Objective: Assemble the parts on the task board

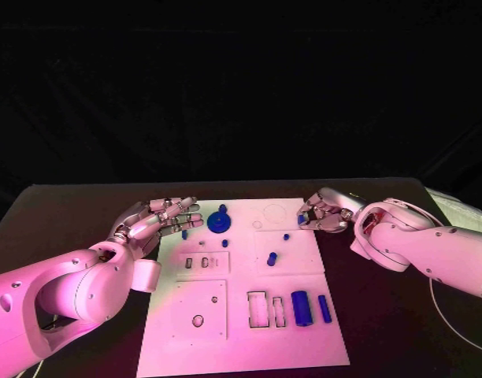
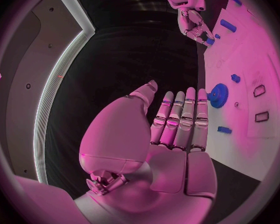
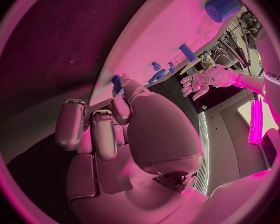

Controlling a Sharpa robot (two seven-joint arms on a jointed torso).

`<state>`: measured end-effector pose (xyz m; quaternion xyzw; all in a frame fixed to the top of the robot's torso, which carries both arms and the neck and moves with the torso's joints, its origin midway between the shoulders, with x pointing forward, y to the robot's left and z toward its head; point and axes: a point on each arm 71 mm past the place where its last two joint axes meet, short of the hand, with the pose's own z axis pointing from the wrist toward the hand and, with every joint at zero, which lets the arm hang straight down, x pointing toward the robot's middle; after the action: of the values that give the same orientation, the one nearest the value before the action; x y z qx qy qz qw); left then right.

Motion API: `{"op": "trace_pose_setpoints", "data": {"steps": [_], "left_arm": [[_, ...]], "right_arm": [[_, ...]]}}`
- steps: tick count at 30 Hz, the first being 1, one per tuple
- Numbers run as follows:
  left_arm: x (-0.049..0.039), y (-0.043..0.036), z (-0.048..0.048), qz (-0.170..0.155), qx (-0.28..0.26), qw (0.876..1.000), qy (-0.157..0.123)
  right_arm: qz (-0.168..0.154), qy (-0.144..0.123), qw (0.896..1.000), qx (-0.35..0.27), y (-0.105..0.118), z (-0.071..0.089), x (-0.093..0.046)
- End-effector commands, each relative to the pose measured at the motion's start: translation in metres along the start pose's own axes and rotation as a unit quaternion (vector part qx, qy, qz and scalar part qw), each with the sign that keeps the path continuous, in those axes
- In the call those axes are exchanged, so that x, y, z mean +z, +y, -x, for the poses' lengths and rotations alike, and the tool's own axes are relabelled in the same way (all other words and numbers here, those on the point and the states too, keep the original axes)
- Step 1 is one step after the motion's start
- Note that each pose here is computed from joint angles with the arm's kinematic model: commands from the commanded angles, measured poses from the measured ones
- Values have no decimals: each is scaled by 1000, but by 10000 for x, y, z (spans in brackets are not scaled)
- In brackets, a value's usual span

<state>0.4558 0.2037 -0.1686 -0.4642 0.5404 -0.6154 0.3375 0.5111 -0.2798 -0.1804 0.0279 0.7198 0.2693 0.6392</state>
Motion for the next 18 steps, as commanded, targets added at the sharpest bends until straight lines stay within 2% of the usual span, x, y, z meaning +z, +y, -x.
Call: {"op": "trace_pose_setpoints", "data": {"steps": [1, 9, 14, 18], "left_arm": [[3, -6, -24, -4, -5, 1000, 10], [13, -2, -22, -4, -5, 1000, 10], [30, 9, -13, -4, -5, 1000, 8], [45, 18, -2, -4, -5, 1000, 7]], "right_arm": [[3, -18, 1000, -6, 41, 10, 4], [18, -40, 999, 8, 289, 115, -9], [20, -30, 999, 12, 552, 113, 18], [32, -10, 999, 4, 832, -6, 65]]}}
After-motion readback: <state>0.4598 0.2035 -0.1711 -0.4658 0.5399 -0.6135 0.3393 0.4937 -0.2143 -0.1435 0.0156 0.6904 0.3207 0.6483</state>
